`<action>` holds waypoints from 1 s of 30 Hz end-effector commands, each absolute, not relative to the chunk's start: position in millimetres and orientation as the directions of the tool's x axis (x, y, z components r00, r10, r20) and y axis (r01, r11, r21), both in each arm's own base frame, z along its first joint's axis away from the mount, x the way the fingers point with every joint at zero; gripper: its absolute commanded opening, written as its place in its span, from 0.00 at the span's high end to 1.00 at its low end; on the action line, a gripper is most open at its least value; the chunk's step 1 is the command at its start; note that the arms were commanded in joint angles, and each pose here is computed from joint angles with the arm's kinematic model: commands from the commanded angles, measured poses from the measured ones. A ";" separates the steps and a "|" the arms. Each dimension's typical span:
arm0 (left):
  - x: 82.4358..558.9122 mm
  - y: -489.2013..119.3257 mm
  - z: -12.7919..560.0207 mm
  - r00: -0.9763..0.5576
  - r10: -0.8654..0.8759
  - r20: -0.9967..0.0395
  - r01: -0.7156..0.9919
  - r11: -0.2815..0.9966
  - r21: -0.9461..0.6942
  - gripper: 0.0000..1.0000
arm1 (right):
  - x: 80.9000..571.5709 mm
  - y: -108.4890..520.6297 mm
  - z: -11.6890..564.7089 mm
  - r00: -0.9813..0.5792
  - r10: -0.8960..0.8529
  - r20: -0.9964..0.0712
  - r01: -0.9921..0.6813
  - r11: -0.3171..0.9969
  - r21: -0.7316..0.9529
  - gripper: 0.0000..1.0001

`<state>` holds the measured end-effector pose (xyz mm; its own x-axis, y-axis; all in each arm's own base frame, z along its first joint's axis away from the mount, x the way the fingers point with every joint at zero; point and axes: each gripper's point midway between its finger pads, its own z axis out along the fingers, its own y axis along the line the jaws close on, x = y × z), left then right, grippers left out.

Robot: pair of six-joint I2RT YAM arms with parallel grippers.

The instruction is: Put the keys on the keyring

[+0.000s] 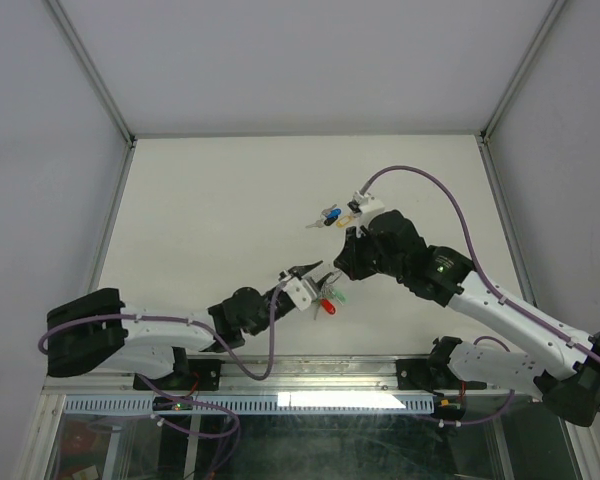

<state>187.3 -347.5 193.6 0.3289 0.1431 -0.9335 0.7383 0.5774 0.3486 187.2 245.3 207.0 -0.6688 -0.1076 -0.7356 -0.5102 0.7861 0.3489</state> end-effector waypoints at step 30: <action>213.1 -270.3 207.5 -0.039 -0.169 -0.985 0.671 0.726 -0.151 0.56 | 214.7 234.8 177.3 -0.674 -0.183 -0.715 -0.462 0.860 0.216 0.63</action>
